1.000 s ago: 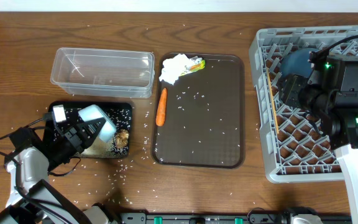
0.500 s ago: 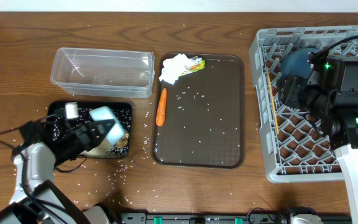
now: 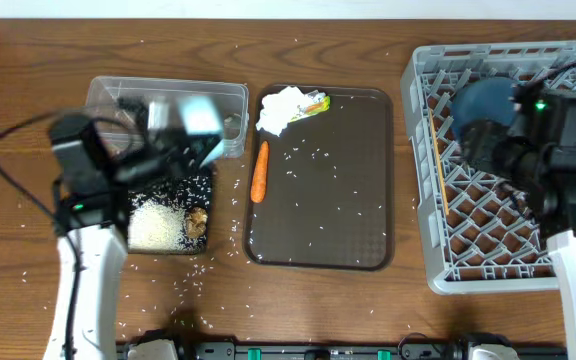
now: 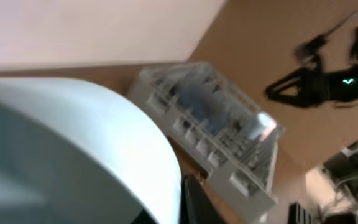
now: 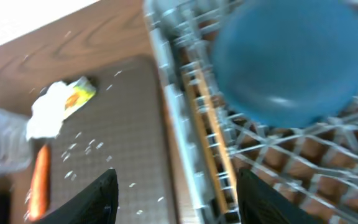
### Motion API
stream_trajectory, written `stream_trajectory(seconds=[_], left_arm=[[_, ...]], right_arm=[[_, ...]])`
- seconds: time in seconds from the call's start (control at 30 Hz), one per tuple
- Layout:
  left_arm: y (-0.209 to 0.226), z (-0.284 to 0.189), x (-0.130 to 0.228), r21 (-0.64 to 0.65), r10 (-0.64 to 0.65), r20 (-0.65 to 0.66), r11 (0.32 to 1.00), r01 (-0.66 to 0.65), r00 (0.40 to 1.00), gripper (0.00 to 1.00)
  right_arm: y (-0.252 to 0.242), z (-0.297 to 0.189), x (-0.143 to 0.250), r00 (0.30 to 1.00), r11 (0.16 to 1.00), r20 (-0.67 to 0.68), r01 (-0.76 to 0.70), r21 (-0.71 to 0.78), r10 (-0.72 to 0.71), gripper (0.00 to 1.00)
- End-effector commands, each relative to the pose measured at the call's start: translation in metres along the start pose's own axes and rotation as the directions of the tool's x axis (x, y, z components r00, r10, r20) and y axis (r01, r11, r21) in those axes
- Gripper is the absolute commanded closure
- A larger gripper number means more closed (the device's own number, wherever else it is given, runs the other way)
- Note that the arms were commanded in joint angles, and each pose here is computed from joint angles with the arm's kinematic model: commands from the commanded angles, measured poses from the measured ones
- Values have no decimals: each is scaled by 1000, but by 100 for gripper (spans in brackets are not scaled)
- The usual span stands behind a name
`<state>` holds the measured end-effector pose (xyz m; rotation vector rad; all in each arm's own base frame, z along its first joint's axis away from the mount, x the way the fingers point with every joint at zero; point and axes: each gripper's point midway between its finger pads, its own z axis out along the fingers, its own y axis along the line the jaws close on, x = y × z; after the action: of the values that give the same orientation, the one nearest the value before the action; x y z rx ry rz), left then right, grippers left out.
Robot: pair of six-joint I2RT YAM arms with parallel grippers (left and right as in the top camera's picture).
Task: Sort waste into correct bins and load items into the dishwasher rack
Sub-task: 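Swing the white bowl over and hand it to the right gripper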
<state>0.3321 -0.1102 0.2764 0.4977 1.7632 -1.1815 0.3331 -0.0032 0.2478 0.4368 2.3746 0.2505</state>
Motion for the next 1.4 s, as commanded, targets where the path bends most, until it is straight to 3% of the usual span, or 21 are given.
stream_trajectory(seconds=[0.0,0.23,0.67,0.97,1.37], left_arm=[[-20,40,-13,82,-168,6,983,167,986,94],[-40,131,-2,238,-223,23,948,211,975,94],[-102,272,57,411,-266,-110,865,287,958,94],[-118,315,85,368,-331,-92,865,341,939,94],[-122,332,89,327,-373,-27,873,361,927,94]], right_arm=[[-27,-6,-9,995,993,38,-95,70,92,42],[-67,-12,-7,973,961,41,-229,153,225,41],[-76,-14,2,965,949,16,-259,181,261,41],[-77,-15,8,960,942,-3,-275,192,280,41],[-78,-15,10,959,941,-11,-275,199,283,41]])
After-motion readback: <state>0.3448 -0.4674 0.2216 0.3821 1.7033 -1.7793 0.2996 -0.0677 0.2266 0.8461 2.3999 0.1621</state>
